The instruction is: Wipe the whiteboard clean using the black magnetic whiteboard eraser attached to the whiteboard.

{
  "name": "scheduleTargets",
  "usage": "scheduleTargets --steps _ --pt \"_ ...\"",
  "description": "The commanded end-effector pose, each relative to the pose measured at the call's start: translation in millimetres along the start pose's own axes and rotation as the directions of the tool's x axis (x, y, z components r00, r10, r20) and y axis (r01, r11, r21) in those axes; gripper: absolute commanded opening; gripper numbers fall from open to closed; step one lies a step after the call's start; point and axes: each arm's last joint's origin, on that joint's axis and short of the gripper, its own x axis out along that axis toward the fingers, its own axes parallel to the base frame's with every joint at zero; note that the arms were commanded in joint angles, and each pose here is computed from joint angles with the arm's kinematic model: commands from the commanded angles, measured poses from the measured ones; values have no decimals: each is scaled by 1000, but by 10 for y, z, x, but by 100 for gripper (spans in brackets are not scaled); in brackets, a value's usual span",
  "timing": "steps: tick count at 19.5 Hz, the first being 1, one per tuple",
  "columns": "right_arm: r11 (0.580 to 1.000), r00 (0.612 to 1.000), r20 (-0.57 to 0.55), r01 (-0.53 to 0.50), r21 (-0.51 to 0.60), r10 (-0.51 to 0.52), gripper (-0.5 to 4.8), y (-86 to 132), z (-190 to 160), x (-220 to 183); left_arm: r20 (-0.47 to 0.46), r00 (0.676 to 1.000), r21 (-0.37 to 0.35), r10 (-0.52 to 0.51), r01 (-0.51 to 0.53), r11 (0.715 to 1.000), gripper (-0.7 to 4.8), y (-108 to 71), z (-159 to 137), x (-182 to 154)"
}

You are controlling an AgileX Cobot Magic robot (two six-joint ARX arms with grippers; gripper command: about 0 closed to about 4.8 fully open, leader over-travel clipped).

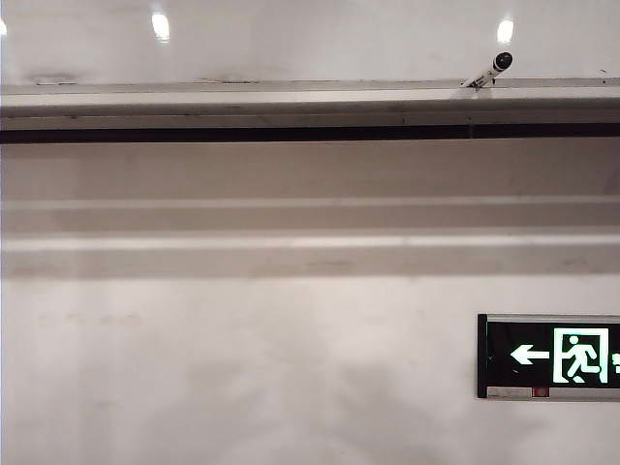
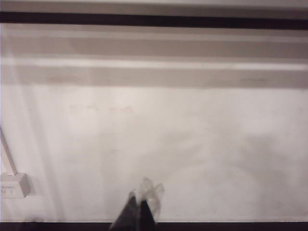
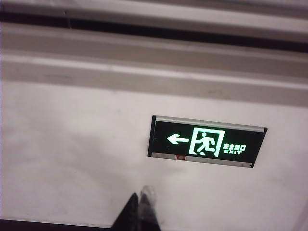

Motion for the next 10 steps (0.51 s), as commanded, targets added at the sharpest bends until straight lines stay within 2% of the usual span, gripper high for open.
scheduleTargets --steps 1,6,8,10 --pt "1000 1000 17 1 6 -1 -1 0 20 -2 14 1000 1 3 -3 1000 -5 3 14 -1" --pt "1000 1000 29 1 8 -1 -1 0 33 -2 15 1000 0 3 -3 1000 -5 2 15 -1" --pt "1000 996 91 2 25 -4 -1 -5 241 -42 88 996 -7 10 -10 1000 -5 9 138 -19" --pt "999 995 85 44 28 -47 -1 -26 482 -121 124 991 -58 57 -50 997 -5 32 350 -79"
